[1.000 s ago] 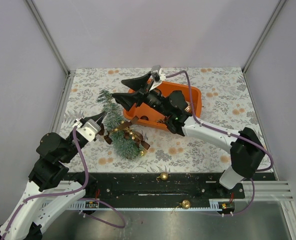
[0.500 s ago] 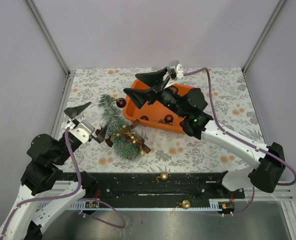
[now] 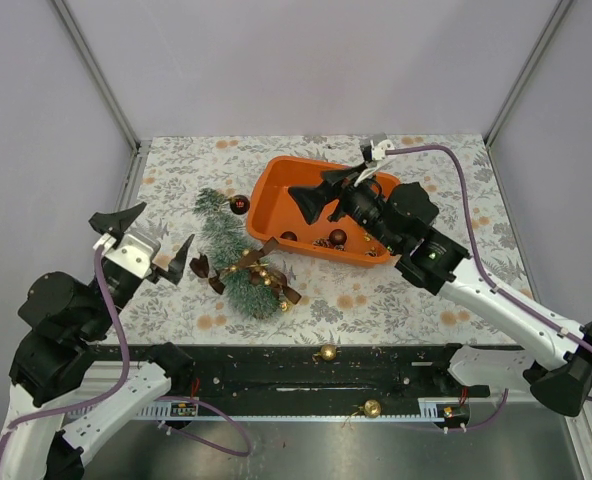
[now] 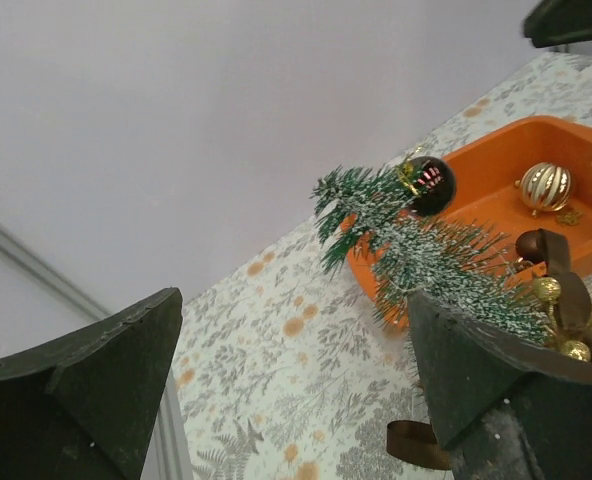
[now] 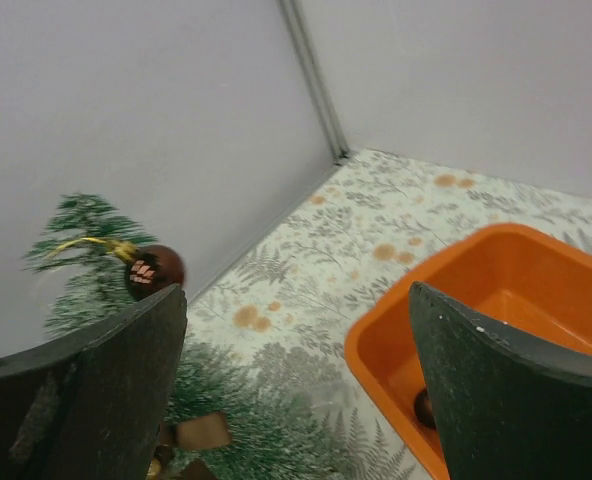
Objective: Decorate the small christmas tree
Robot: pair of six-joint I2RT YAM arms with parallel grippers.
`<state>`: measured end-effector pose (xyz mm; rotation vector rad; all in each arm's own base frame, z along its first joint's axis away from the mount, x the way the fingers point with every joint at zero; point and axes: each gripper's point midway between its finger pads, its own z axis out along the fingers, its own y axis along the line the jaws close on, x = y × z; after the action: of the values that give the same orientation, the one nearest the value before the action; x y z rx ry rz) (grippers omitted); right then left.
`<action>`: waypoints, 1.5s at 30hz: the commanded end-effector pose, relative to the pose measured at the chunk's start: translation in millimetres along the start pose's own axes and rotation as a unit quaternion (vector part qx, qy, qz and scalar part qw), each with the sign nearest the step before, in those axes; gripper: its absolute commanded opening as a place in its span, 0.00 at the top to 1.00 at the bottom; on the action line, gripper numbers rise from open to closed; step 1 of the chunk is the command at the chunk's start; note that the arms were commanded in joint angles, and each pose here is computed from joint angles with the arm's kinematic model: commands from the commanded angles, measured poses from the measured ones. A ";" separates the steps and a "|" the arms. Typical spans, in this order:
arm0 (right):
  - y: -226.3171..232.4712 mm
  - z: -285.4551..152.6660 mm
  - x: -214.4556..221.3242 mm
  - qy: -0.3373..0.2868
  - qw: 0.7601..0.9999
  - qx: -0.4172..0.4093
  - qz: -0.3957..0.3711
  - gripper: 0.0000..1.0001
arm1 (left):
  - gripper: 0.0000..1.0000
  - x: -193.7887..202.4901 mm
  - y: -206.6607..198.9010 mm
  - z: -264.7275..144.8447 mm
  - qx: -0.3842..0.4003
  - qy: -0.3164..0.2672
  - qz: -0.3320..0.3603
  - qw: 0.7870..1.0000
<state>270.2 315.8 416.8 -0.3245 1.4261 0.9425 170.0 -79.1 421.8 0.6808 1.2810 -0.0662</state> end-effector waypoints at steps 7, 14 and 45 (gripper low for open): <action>-92.8 -65.4 37.5 0.105 0.968 0.221 0.050 0.01 | 0.01 54.6 23.7 -26.0 -0.098 0.149 -0.056 0.982; -119.0 -92.9 44.7 0.131 0.950 0.271 0.086 0.01 | 0.01 95.0 22.6 -29.4 -0.129 0.240 -0.056 0.960; -148.6 -118.0 95.4 0.202 0.920 0.330 0.054 0.01 | 0.01 191.5 121.5 -19.7 -0.319 0.305 -0.189 0.877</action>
<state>276.5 182.8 262.0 0.0608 2.0728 0.4955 260.5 79.7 314.3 -0.1589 1.9270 0.2067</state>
